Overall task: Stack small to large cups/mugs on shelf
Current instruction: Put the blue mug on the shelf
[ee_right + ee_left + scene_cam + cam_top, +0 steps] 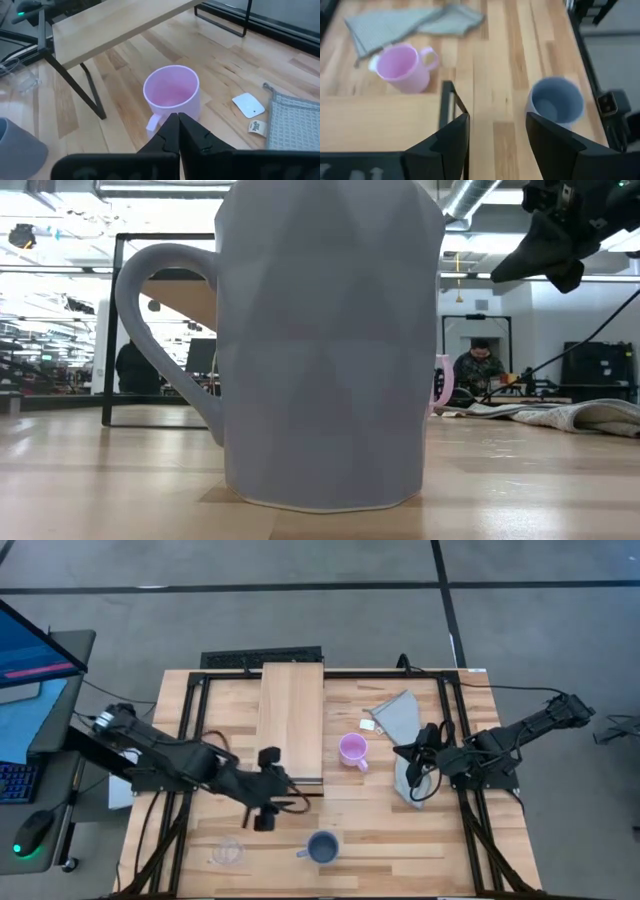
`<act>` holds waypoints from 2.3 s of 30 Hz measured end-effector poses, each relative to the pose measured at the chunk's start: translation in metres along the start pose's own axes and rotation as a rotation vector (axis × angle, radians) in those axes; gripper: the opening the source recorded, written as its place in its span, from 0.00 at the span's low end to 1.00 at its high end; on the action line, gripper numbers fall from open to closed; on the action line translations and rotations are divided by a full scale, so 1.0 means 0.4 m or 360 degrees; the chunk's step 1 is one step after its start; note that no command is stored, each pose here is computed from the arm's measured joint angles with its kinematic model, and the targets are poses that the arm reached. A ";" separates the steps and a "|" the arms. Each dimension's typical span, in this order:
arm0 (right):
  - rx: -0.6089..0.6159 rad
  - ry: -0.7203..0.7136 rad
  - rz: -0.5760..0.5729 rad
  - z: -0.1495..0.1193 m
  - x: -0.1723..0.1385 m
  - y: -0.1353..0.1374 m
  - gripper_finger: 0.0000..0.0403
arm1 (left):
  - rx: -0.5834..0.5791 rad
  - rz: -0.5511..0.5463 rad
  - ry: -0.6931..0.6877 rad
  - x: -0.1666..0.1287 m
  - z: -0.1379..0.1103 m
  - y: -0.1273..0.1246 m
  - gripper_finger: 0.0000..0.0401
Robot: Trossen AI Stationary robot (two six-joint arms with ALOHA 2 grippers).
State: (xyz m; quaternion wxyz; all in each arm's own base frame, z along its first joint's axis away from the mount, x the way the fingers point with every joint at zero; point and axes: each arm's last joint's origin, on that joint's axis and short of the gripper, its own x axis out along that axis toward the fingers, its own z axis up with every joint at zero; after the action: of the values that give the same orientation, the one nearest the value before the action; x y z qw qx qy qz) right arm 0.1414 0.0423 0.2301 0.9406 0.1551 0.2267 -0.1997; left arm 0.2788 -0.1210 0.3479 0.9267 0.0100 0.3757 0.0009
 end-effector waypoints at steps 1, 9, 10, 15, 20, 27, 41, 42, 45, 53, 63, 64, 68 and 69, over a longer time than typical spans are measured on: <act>0.0000 0.0000 0.0000 0.000 0.000 0.000 0.05 | 0.0003 -0.0002 0.0038 0.013 0.009 -0.008 0.47; 0.0000 0.0004 0.0004 0.000 0.000 0.000 0.05 | 0.0045 -0.0153 0.0258 0.106 0.056 -0.074 0.47; 0.0000 0.0011 0.0013 0.000 0.000 0.001 0.05 | 0.0046 -0.0150 0.0280 0.117 0.057 -0.082 0.47; -0.0013 0.0074 0.0065 -0.005 0.000 0.002 0.05 | 0.0044 -0.0142 0.0386 0.171 0.048 -0.112 0.47; -0.0013 0.0091 0.0085 -0.006 0.000 0.002 0.04 | -0.0043 -0.0134 0.0434 0.213 0.038 -0.126 0.47; -0.0012 0.0091 0.0086 -0.006 0.000 0.002 0.06 | -0.0117 -0.0125 0.0474 0.276 0.023 -0.144 0.47; 0.0006 0.0093 0.0087 -0.006 0.000 0.003 0.05 | -0.0178 -0.0160 0.0411 0.302 0.028 -0.157 0.47; 0.0014 0.0093 0.0087 -0.006 0.000 0.003 0.05 | -0.0182 -0.0156 0.0417 0.302 0.027 -0.157 0.47; 0.0042 0.0094 0.0087 -0.006 0.000 0.003 0.04 | -0.0186 -0.0133 0.0415 0.302 0.026 -0.156 0.47; 0.0067 0.0067 0.0109 -0.001 0.000 0.006 0.05 | -0.0203 -0.0087 0.0444 0.336 0.008 -0.171 0.47; 0.0068 0.0066 0.0111 -0.001 0.000 0.007 0.05 | -0.0201 -0.0050 0.0482 0.361 -0.005 -0.173 0.47; 0.0069 0.0065 0.0112 -0.001 0.000 0.007 0.05 | -0.0198 -0.0030 0.0486 0.362 -0.006 -0.170 0.47; 0.0067 0.0068 0.0115 -0.001 -0.001 0.007 0.04 | -0.0246 -0.0044 0.0514 0.380 -0.009 -0.164 0.47; 0.0065 0.0071 0.0118 -0.002 -0.001 0.008 0.04 | -0.0250 -0.0060 0.0527 0.389 -0.012 -0.166 0.47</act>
State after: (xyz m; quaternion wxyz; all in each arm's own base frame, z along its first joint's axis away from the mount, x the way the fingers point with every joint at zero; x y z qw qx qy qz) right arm 0.1423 0.0452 0.2303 0.9386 0.1871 0.2377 -0.1657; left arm 0.3867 -0.1859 0.2346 0.8499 -0.0697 0.5221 0.0147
